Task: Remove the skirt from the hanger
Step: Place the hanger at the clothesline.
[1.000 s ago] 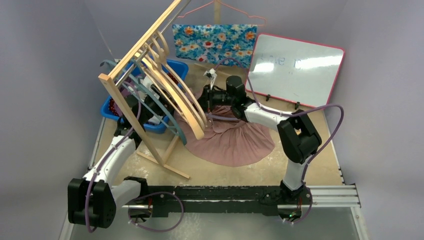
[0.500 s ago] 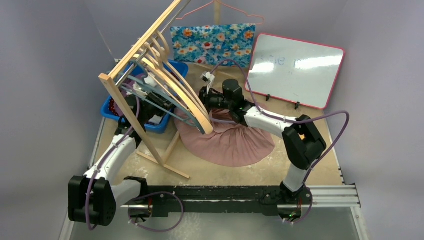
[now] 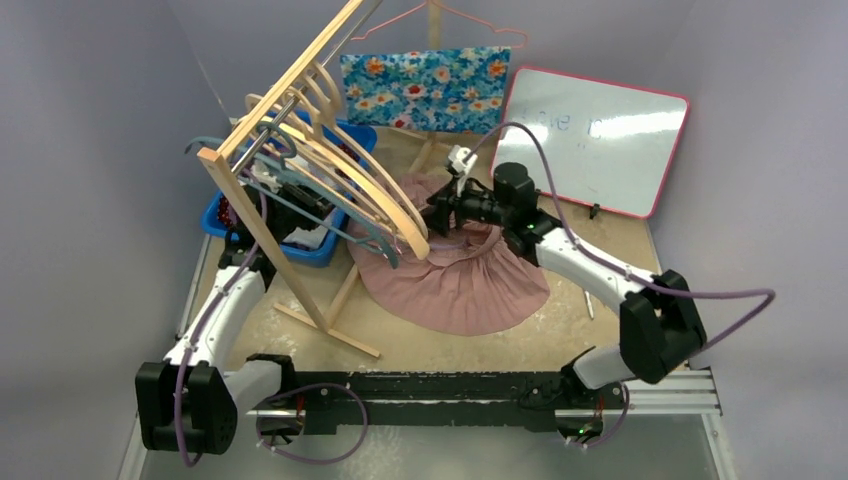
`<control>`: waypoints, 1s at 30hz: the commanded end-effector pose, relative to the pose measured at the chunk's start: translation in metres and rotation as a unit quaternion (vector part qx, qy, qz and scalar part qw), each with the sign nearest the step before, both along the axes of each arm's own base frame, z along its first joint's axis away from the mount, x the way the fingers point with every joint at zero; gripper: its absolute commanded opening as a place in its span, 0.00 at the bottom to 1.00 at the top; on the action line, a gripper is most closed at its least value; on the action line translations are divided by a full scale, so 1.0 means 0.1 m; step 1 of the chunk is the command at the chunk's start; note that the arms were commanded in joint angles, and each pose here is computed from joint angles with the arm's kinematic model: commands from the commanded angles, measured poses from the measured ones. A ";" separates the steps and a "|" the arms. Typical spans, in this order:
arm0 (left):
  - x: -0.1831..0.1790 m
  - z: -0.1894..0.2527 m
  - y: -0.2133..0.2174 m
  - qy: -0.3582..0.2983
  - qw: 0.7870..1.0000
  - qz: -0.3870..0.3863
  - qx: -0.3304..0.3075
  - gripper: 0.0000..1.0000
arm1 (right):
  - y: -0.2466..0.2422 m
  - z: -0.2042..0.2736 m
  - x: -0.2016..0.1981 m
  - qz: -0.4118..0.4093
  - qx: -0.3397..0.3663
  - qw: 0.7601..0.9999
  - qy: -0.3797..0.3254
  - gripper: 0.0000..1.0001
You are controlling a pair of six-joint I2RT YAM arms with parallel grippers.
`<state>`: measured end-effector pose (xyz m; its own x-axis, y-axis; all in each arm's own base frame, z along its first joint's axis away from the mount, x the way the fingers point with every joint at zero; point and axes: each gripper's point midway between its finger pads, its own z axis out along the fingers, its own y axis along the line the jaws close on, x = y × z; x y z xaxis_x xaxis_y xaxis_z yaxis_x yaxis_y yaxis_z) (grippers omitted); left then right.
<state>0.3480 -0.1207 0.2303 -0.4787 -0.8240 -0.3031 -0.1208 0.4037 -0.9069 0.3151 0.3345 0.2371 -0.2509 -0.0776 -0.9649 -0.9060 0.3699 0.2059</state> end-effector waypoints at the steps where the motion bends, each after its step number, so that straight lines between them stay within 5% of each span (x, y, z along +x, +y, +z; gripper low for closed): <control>1: 0.03 0.31 0.17 -0.053 0.997 0.023 -0.058 0.00 | -0.51 -0.37 0.13 -0.081 -0.096 0.989 -0.081 0.58; 5: 0.00 0.43 0.20 -0.081 0.988 0.029 -0.128 0.00 | -0.69 -0.33 -0.04 -0.124 -0.048 0.982 -0.137 0.59; 8: -0.01 0.44 0.18 -0.079 0.988 0.021 -0.128 0.00 | -0.82 -0.36 -0.23 -0.136 -0.025 0.968 -0.212 0.72; 17: -0.06 0.41 0.15 -0.059 0.988 0.013 -0.142 0.00 | -1.08 -0.28 0.09 -0.217 -0.073 0.910 -0.346 0.78; 30: -0.12 0.51 0.12 -0.055 0.986 0.006 -0.159 0.00 | -0.77 -0.54 0.12 -0.154 -0.064 0.921 -0.353 0.72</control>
<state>0.3370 -0.1067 0.2437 -0.4423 -0.8932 -0.0810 -0.1116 0.1444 -0.9832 0.3242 0.2459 0.1419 0.2803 -0.3067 -0.9096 -0.6766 0.6091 -0.4138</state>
